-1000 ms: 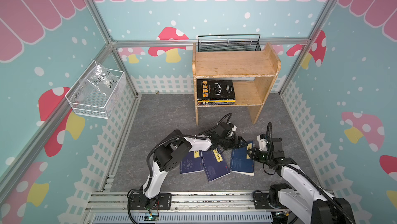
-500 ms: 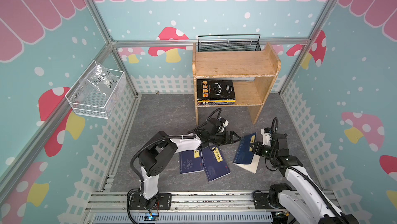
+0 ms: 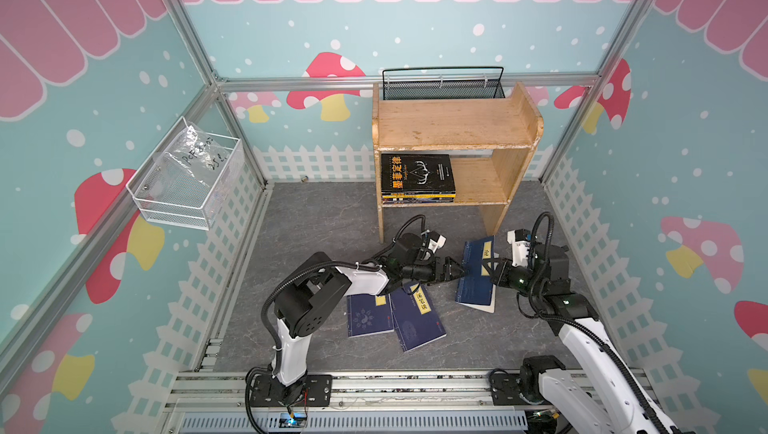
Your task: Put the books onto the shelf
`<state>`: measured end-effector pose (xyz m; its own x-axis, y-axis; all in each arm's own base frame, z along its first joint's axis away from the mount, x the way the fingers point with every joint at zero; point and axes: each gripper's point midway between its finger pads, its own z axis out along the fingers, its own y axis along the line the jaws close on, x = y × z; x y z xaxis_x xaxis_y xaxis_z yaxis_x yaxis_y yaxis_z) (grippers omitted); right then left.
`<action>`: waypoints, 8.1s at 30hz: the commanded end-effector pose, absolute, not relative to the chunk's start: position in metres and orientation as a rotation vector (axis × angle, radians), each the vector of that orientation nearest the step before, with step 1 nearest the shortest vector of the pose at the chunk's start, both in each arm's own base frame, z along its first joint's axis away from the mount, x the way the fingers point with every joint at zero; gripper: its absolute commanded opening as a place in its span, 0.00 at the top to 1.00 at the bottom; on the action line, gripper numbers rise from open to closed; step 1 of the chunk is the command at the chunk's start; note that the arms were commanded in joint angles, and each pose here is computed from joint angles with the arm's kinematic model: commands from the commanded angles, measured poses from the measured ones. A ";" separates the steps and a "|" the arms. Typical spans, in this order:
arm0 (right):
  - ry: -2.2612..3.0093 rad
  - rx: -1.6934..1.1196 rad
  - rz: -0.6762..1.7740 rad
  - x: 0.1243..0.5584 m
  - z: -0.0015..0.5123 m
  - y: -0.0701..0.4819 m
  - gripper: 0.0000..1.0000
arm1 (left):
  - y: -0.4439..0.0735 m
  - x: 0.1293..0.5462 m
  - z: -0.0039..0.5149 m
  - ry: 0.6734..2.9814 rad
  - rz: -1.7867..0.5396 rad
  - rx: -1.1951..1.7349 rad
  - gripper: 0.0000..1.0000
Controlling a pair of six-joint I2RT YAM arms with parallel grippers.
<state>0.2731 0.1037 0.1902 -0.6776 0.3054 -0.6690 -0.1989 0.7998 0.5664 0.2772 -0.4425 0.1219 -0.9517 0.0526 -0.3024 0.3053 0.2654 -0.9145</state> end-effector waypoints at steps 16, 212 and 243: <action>2.144 0.048 0.902 0.279 0.191 0.116 1.00 | -0.446 0.274 0.169 1.938 -2.113 0.360 0.18; 1.225 -0.309 0.526 0.401 0.513 0.181 0.31 | -0.239 0.450 0.515 1.509 -1.406 -0.298 1.00; 1.279 -0.335 0.641 0.428 0.491 0.205 0.33 | -0.182 0.427 0.460 1.587 -1.068 -0.453 0.52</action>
<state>0.4347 0.1985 0.4761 0.1222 0.2319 -0.9650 -0.5683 0.8135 0.1235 0.4241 -0.2107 0.4805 -0.4036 -0.7597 -0.5098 0.3463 0.3889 -0.8537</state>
